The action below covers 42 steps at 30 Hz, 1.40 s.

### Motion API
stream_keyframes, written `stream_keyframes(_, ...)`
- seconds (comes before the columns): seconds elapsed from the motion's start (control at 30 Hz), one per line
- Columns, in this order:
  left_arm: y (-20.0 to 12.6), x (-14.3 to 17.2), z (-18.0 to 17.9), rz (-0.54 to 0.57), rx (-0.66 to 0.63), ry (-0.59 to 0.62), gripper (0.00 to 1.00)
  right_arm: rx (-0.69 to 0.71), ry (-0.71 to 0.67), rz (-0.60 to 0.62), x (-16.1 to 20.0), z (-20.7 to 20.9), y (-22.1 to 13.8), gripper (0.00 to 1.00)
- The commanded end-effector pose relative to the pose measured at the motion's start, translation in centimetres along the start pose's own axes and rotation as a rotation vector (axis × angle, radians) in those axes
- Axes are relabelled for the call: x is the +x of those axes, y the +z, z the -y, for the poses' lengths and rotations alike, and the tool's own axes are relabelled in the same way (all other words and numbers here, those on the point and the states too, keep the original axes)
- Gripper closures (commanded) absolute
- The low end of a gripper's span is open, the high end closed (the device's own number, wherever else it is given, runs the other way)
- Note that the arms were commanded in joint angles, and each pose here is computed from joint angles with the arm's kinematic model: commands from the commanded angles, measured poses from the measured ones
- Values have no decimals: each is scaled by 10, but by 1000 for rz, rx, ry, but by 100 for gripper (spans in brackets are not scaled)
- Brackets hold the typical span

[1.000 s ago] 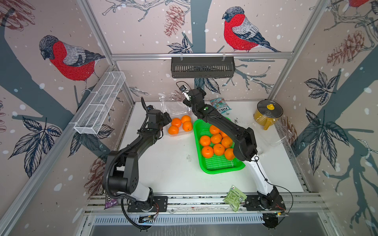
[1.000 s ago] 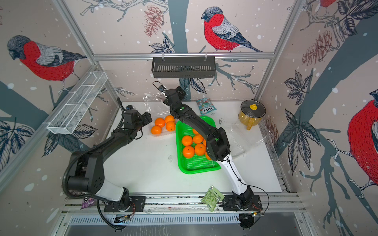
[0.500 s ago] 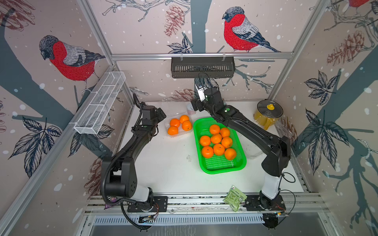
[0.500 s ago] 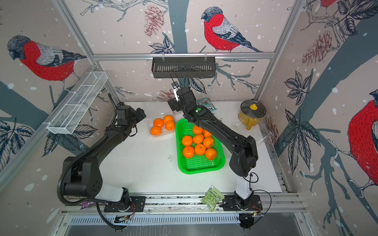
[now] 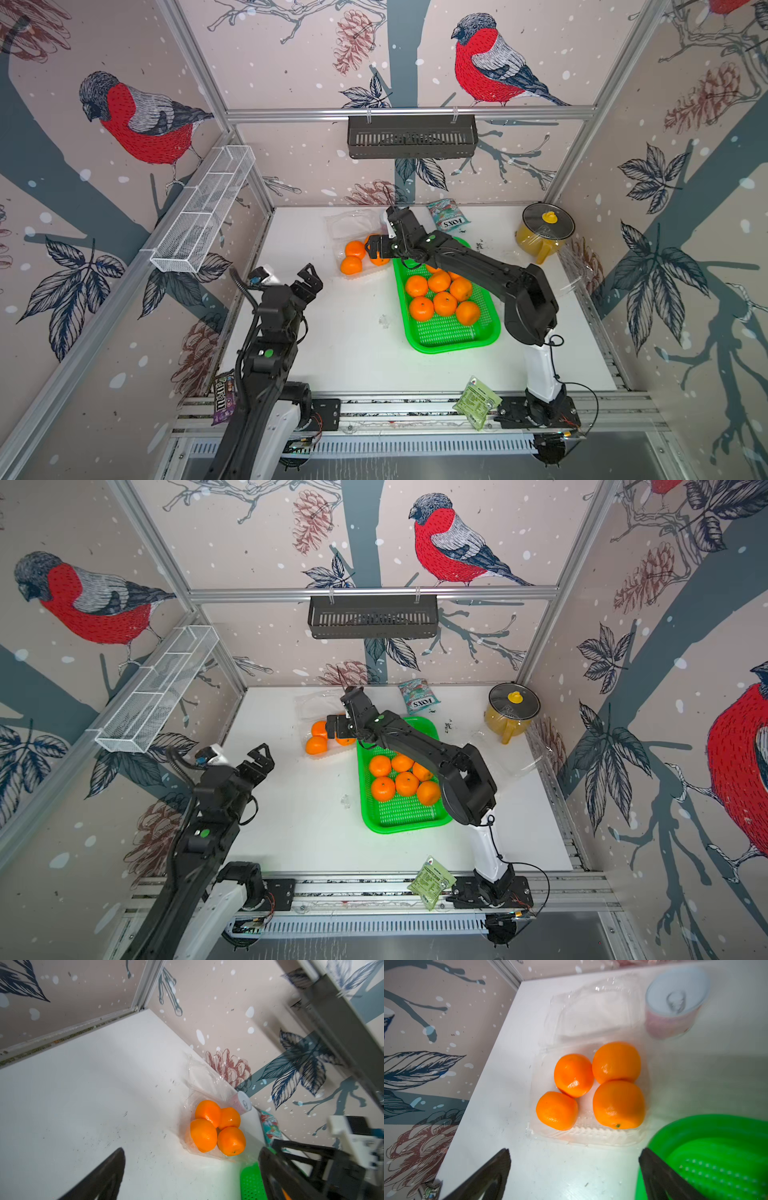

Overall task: Take oranges out of containers
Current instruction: Pick up the orange from the packing box.

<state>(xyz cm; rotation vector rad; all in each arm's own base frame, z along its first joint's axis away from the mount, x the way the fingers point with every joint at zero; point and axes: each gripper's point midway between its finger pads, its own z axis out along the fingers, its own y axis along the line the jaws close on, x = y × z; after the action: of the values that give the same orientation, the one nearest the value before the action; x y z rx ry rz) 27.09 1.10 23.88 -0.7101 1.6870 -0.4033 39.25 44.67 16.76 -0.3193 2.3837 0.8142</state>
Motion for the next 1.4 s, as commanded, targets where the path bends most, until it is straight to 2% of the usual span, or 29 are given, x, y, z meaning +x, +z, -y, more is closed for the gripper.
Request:
stream_keyframes(0.0, -23, -17, -7, 63, -34, -1, 2, -47, 119, 15, 3, -28, 15, 4)
stream_keyframes(0.1, -32, -23, -3, 64, -34, 37, 2, 26, 131, 30, 7, -29, 29, 10)
stream_keyframes(0.2, -27, -16, -3, 24, -38, 69, 2, 133, 89, 60, 4, -20, 38, 17)
stream_keyframes(0.33, -22, -5, -1, -9, -6, 59, 2, 269, -34, 56, 2, 5, 47, 17)
stream_keyframes(0.43, -20, -1, 1, -15, 17, 51, 2, 319, -121, 38, -3, 18, 48, 19)
stream_keyframes(0.6, -13, 7, 1, -38, 26, 69, 2, 404, -159, -18, -6, 46, 48, 19)
stream_keyframes(1.03, -4, 14, 0, -66, 19, 76, 2, 410, -267, -46, -1, 53, 68, 26)
stream_keyframes(1.27, -1, 19, -2, -83, 16, 74, 2, 570, -318, -48, -3, 81, 59, 28)
stream_keyframes(1.37, 0, 20, -3, -84, 15, 76, 2, 585, -323, -57, -4, 87, 56, 28)
